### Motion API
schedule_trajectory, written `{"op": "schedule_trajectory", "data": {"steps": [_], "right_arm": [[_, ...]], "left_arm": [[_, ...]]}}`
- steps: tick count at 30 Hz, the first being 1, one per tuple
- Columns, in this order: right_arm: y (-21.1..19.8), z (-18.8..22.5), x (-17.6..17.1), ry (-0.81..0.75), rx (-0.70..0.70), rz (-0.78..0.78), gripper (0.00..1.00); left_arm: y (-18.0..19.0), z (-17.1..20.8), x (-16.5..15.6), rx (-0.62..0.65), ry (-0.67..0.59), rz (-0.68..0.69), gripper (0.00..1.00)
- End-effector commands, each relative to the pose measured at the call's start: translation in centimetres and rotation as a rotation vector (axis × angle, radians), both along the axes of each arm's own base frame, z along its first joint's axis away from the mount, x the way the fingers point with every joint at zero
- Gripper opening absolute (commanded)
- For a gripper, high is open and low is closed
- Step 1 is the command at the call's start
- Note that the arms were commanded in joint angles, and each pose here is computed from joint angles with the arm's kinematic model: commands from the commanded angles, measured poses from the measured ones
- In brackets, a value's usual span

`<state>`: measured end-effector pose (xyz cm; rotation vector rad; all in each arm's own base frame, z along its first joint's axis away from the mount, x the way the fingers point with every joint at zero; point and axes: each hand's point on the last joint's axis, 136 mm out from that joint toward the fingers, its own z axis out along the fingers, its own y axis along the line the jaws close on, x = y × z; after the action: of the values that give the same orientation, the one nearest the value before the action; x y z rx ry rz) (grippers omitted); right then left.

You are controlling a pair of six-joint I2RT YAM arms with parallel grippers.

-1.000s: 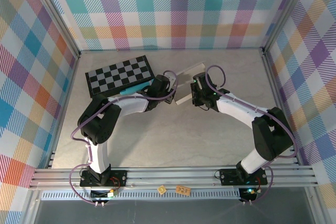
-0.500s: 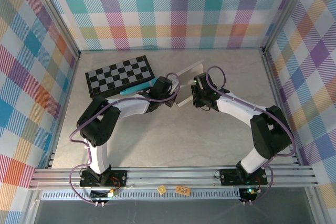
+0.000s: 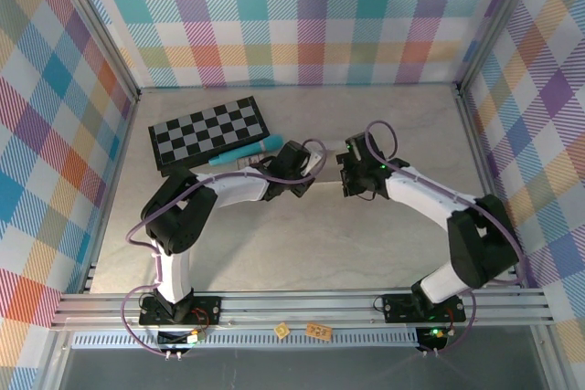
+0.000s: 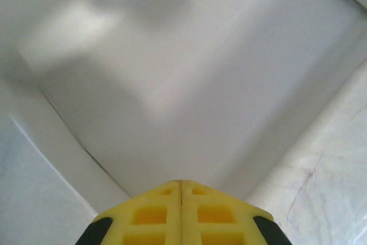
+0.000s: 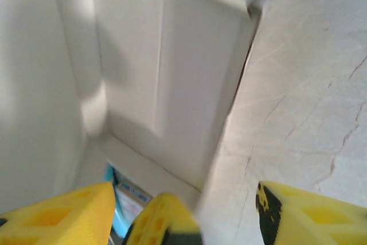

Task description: Fold the paper box

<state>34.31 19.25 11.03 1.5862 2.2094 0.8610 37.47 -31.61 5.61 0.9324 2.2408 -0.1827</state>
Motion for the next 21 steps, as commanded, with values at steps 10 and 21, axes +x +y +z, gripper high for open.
{"op": "schedule_trajectory", "data": {"steps": [10, 21], "right_arm": [[0.3, 7.0, 3.4, -0.237, 0.032, 0.061, 0.73], [-5.1, 13.4, 6.2, -0.324, -0.198, 0.107, 0.63]], "left_arm": [[0.3, -1.9, -1.4, 0.075, 0.063, -0.026, 0.00], [0.0, 9.6, 0.5, -0.131, 0.026, 0.175, 0.38]]}}
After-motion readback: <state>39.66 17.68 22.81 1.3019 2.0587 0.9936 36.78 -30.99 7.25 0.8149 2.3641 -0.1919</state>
